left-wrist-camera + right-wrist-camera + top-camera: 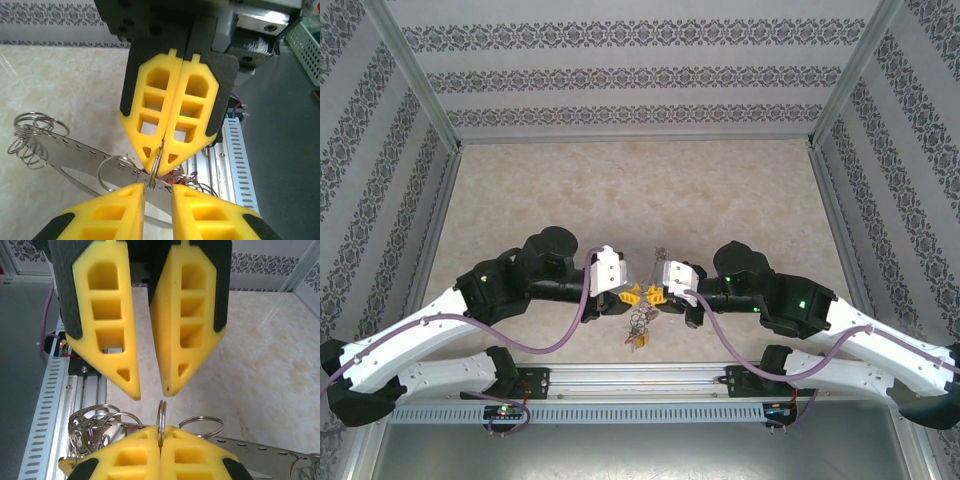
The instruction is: Put the keys on the keyring
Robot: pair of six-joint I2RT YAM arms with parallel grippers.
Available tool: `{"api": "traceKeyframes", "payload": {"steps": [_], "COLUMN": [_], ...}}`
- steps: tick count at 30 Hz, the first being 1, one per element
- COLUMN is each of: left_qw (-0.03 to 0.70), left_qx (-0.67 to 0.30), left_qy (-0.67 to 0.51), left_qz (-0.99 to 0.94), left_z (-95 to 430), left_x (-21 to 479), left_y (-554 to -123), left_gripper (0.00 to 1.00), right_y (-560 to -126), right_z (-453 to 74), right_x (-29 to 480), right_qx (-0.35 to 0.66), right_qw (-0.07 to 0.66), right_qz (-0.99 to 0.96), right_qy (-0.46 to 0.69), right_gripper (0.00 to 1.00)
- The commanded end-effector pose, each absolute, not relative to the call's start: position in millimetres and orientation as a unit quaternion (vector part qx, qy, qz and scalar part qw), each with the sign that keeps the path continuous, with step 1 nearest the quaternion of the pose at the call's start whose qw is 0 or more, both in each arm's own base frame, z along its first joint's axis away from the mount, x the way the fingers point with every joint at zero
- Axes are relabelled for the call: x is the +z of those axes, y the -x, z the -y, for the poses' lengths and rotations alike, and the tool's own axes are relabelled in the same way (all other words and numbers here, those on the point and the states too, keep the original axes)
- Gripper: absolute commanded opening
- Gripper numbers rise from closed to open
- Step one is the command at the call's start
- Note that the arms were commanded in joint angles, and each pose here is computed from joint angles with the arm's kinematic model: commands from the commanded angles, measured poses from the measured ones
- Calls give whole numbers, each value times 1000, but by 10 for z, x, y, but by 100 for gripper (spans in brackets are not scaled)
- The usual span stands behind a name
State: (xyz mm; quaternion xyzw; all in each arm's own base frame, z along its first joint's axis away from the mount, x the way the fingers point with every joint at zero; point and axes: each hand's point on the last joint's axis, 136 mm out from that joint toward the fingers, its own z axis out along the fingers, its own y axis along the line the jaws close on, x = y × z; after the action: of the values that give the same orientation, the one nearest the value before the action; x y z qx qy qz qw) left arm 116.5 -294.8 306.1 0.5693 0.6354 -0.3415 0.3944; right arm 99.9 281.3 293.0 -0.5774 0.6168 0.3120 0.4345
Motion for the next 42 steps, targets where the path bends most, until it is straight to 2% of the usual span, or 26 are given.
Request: {"api": "traceKeyframes", "payload": {"steps": [1,7,16,18,20,24,26,28,42], "left_qw": [397,397,374,373,375,403,424,437,500], "left_qx": [-334,-344,-343,-344,-346,-360,-372,-389,-461], "left_qy": [-575,-573,-581,-581,-583,-577,-568,-561,-505], "left_qz": [-632,-629,-637,-636,-632,-613,-599,-586,-532], "left_z": [2937,2983,3059,3070,3075,3057,3037,3022,3015], "left_x": [3058,3063,2918,2914,2928,3095,3218,3315,3589], "left_y": [-1161,-1162,-1180,-1180,-1172,-1141,-1113,-1068,-1009], "left_gripper": [22,22,21,16,0,0,0,0,0], "right_y": [-995,-963,-928,-927,-923,-919,-903,-882,-816], "right_z": [-2861,-2901,-2873,-2864,-2861,-2857,-2857,-2854,-2865], "right_x": [3135,3081,3152,3152,3145,3135,3142,3140,3121], "right_qx": [327,334,342,341,342,344,350,357,372], "right_qw": [452,432,441,441,440,441,443,443,433], "right_qz": [-599,-602,-593,-593,-594,-594,-591,-589,-581], "right_qy": [574,582,581,580,580,578,576,574,579], "right_gripper": [0,0,0,0,0,0,12,16,6]}}
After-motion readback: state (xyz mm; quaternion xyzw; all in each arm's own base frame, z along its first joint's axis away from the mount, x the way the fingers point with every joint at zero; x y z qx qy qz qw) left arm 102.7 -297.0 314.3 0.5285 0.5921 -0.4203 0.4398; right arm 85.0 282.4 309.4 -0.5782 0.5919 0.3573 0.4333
